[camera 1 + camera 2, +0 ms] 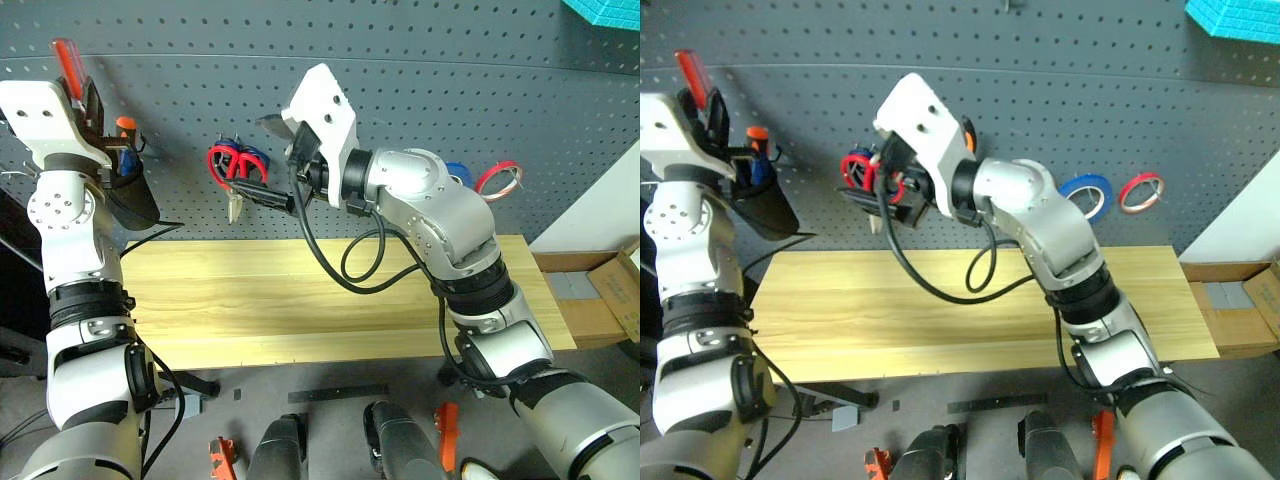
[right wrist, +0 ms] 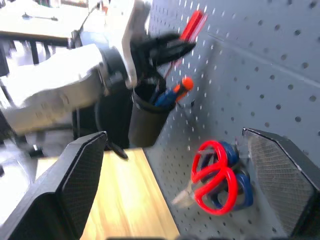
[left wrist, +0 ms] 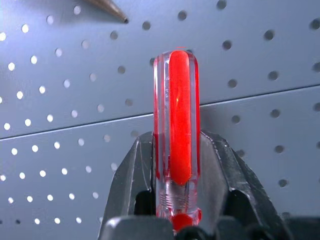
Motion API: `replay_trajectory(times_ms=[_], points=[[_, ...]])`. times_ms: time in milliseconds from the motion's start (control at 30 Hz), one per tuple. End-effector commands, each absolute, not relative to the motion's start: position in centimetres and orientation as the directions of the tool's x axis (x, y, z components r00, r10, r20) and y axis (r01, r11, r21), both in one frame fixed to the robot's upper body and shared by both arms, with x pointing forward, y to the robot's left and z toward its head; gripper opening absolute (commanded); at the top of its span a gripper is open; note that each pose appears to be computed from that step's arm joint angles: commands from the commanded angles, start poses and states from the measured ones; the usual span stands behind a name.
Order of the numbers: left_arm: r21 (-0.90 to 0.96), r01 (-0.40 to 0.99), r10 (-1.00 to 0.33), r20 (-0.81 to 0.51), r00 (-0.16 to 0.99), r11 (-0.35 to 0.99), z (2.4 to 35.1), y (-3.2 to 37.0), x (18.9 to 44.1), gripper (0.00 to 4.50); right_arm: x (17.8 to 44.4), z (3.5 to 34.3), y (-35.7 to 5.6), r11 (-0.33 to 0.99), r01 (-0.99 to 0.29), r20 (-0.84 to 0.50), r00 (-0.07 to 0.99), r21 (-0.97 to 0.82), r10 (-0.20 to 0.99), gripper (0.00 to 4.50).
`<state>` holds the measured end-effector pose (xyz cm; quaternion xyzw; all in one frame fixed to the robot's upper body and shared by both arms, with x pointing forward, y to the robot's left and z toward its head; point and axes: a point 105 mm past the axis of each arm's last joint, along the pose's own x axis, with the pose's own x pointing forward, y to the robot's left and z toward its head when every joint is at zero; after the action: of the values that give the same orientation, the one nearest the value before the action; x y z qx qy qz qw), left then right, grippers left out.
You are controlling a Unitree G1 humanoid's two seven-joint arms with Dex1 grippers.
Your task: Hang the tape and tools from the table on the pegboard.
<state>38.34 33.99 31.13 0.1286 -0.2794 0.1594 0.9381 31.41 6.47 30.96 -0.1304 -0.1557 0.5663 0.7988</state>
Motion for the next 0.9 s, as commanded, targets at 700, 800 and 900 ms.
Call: replay_trajectory(times_ms=[700,800,900], points=[[-0.022,0.109,-0.087,0.458,0.885,0.994,33.3,23.9,35.0,4.43,29.7,32.7,0.3,0.344,-0.867,0.179,0.298,-0.36,0.938,4.5],[-0.008,0.189,-0.173,0.358,0.918,0.982,30.8,22.0,34.5,4.43,30.2,31.1,-1.7,0.39,-0.857,0.14,0.365,-0.336,0.921,4.5],[0.006,0.243,-0.235,0.264,0.935,0.97,27.4,21.0,33.8,4.43,30.9,27.9,-3.5,0.454,-0.838,0.056,0.46,-0.302,0.886,4.5]])
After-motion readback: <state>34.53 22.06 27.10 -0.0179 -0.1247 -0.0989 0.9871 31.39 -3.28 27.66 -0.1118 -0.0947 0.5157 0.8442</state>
